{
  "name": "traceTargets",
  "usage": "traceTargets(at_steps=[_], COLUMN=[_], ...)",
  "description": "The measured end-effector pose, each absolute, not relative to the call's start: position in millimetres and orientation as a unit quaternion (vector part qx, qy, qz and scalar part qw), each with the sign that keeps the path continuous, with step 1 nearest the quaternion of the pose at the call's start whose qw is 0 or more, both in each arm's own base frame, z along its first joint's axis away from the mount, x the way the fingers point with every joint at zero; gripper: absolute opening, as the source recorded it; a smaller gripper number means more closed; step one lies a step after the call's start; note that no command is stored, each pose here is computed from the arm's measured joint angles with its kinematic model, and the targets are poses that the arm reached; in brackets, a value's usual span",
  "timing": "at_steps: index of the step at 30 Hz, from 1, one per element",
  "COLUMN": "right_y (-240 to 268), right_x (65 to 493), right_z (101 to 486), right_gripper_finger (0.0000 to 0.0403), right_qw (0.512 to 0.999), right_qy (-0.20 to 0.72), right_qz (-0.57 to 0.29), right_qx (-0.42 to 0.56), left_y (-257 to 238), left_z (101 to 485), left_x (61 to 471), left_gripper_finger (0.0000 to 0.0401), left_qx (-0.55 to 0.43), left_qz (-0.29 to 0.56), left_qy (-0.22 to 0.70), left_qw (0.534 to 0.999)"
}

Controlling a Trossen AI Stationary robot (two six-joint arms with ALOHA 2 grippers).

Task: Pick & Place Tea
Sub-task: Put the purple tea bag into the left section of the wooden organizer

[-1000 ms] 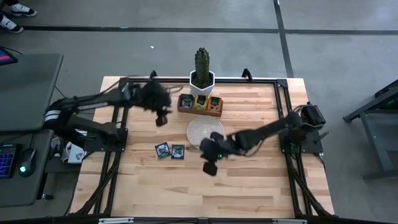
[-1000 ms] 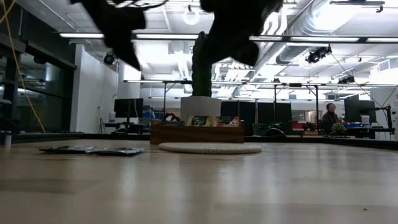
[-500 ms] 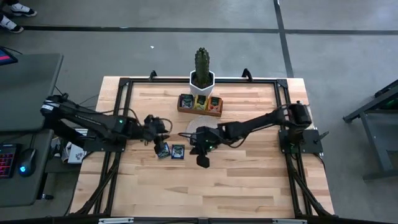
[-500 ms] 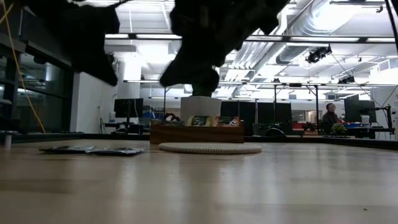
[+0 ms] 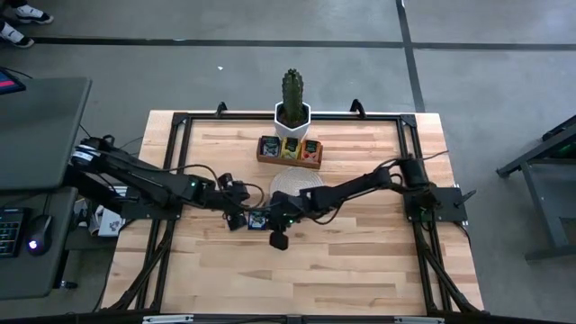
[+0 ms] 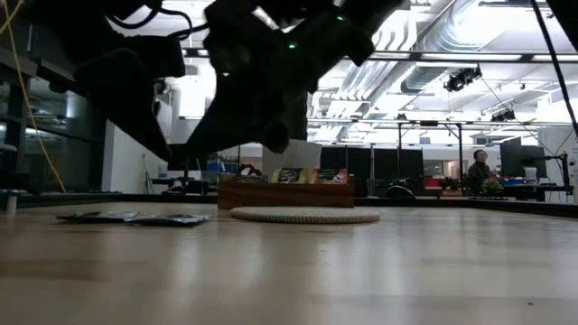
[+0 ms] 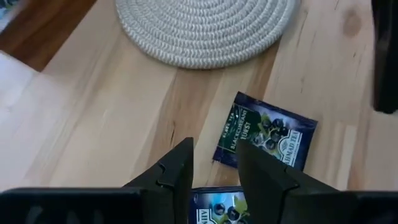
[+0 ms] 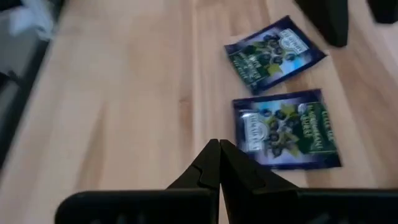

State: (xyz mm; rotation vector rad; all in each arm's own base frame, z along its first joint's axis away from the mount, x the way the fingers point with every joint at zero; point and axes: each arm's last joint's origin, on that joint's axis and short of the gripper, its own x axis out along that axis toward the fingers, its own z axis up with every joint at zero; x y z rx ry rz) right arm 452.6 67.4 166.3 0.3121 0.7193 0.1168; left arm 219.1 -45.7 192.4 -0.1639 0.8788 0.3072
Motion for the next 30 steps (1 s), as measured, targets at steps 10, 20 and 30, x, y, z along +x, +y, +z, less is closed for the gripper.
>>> traceTargets(at_steps=[10,20,30], right_y=[67.4,65.0,68.5], right_x=[475.1,477.2,476.7], right_z=[148.0,119.4,106.8], right_gripper_finger=[0.0,0.0,0.0], right_qw=[0.912,0.893,0.881], right_qy=[0.388,0.418,0.436], right_qz=[0.036,0.021,0.014], right_qx=[0.13,0.163,0.186], left_y=[-45.9,-45.6,-46.3], left_z=[187.9,187.3,173.6], left_x=[217.6,217.1,221.4], left_gripper_finger=[0.0119,0.0119,0.0119], left_qx=[-0.059,-0.054,-0.089], left_qz=[0.135,0.135,0.136], left_qy=[0.448,0.453,0.486], left_qw=[0.882,0.88,0.859])
